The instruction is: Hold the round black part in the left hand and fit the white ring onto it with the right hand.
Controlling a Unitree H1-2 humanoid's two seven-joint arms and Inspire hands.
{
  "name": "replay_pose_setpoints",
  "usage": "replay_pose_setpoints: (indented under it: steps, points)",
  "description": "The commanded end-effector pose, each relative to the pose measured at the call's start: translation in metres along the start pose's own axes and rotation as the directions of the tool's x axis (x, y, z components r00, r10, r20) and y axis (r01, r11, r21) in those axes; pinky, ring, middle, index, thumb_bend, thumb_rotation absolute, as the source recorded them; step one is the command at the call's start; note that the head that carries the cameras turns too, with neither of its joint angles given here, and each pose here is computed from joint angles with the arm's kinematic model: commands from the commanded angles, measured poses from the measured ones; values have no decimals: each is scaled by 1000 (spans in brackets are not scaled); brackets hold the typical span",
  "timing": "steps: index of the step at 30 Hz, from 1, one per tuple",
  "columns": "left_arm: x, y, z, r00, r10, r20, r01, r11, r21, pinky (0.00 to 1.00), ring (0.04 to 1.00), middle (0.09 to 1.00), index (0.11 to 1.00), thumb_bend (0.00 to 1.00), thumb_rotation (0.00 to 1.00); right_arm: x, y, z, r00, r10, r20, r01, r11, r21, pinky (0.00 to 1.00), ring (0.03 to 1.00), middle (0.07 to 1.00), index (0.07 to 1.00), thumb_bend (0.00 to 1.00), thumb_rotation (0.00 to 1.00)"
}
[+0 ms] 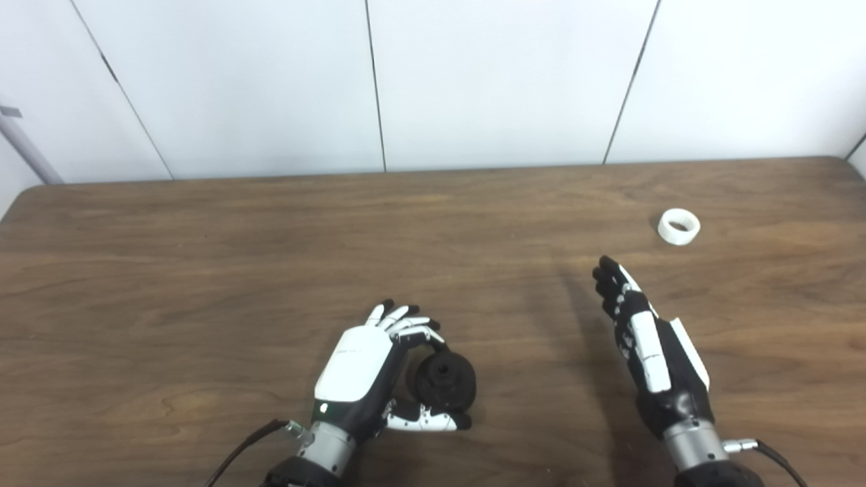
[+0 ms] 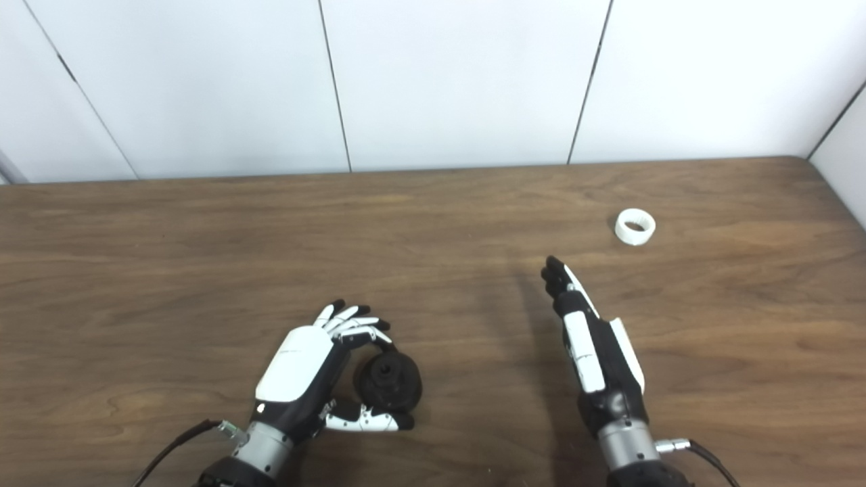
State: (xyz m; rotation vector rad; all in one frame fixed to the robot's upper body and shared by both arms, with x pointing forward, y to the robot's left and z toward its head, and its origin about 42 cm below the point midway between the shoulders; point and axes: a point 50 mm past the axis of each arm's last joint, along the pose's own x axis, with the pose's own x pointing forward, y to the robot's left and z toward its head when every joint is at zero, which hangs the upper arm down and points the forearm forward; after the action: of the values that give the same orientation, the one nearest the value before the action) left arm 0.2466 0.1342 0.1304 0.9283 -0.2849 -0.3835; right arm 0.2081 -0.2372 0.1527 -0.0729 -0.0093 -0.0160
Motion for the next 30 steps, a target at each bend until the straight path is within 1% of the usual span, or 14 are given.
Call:
replay_pose_setpoints:
  steps: [1,4,11,13,18,20,23,25,29,30]
  points:
    - [7,8,11,995,61,83,-63,998,23,1000,909,794,485,519,60,-55,5,-11,994,-49,-98,52,998,32,1000,959,943,929,619,1000]
    - [8,4,8,995,53,82,-56,998,35,1000,907,794,485,519,61,-55,4,-9,993,-51,-105,54,998,28,1000,966,948,930,649,1000]
    - [10,-3,2,997,19,78,-26,996,88,1000,921,800,485,519,61,-54,3,-4,994,-50,-93,53,998,31,1000,971,948,928,637,1000]
    - [11,-5,0,997,14,77,-20,996,88,1000,920,798,485,521,60,-53,3,-2,995,-54,-87,57,998,37,1000,971,951,930,599,1000]
    - [12,-10,-4,998,1,65,-6,997,79,1000,911,798,484,523,59,-50,-1,8,993,-88,-74,90,996,17,1000,971,945,932,563,1000]
    - [12,-11,-5,998,-5,59,0,997,76,1000,912,799,484,523,59,-50,-5,12,992,-107,-69,108,994,11,1000,962,949,931,556,1000]
    - [12,-12,-6,999,-12,50,8,998,68,1000,911,795,484,523,59,-47,-13,16,992,-117,-51,117,993,-3,1000,958,954,932,577,1000]
    - [12,-12,-7,999,-22,44,19,997,69,1000,915,798,484,523,60,-45,-18,19,992,-120,-34,120,993,-14,1000,957,955,934,564,1000]
    - [12,-12,-8,999,-30,36,28,997,65,1000,916,801,484,523,60,-39,-30,25,991,-133,4,133,989,-69,977,934,939,934,542,980]
    - [12,-12,-9,999,-31,36,29,997,64,1000,915,800,484,523,59,-37,-33,28,991,-133,8,134,987,-89,976,942,946,940,545,972]
